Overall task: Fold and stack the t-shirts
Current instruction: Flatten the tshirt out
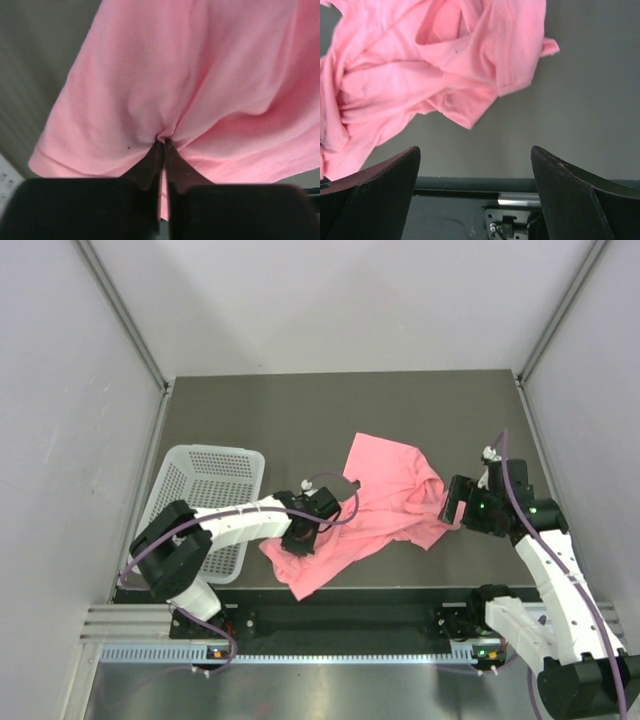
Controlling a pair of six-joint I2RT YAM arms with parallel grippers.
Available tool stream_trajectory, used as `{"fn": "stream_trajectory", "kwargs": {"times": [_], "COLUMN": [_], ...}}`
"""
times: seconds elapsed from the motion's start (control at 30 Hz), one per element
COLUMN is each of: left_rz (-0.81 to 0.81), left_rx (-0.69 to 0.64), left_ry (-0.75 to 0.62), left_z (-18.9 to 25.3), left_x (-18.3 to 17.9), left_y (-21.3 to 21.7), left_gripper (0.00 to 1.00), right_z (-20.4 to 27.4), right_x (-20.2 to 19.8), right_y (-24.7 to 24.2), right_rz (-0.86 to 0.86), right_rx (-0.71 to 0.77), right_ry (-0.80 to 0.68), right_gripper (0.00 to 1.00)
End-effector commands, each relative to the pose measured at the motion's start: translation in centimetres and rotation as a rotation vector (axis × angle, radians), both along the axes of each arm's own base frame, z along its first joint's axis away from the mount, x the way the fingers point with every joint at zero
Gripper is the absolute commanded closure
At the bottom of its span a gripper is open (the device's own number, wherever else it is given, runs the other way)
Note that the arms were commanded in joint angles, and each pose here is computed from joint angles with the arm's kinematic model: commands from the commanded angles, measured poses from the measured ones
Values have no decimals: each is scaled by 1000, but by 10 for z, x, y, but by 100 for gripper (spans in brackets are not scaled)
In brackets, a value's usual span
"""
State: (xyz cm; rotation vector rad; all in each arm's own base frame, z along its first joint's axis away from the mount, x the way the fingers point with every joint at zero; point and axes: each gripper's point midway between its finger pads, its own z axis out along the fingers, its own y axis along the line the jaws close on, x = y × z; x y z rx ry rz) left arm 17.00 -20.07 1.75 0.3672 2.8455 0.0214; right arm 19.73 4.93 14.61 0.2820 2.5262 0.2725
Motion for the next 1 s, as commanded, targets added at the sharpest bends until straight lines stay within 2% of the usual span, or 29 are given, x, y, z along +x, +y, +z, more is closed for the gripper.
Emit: {"fn": "stream_trajectory", "kwargs": {"times": [0.0,0.1,0.23,0.3,0.33,0.37,0.4,0.43,0.5,0.57,0.6,0.67,0.7,0.73,0.8,0.83,0.97], "left_rz": [7,6,73,107,151,162,170,174,156,159,160,150,145,132,119,124,149], "left_rx": [3,42,42,59,55,81,93,100,100,45,42,-60,-65,-152,-226,-242,-249], "left_ry": [-156,-260,-376,-363,-365,-329,-321,-329,-295,-307,-278,-266,-232,-218,-188,-154,-118], "left_z": [33,58,101,102,114,104,105,114,109,122,114,125,115,123,116,106,84], "left_x": [43,71,136,160,178,186,191,197,187,174,160,134,116,95,74,53,35], "left_y": [-16,-15,-9,0,11,15,18,18,18,16,20,8,9,-5,-18,-19,-15], "left_gripper": [100,100,100,99,86,68,42,34,24,23,23,28,30,34,39,41,39], "right_z": [-6,-5,-6,-8,-4,-8,-9,-6,-10,-16,-20,-27,-33,-36,-48,-52,-73], "right_x": [-10,-5,6,13,20,24,28,33,40,44,45,49,48,49,52,53,65], "right_y": [-1,1,4,4,5,4,3,1,0,0,-1,-3,-5,-5,-6,-6,-12], "right_rz": [-7,-10,0,6,9,10,12,9,10,12,11,6,2,2,-1,-8,-29], "right_rx": [0,13,16,9,6,-3,-14,-25,-39,-48,-54,-68,-73,-77,-82,-89,-122], "right_ry": [29,37,59,80,65,84,89,85,106,129,139,155,167,172,184,192,228], "right_gripper": [9,9,10,10,10,10,10,10,10,10,10,10,11,12,15,16,21]}}
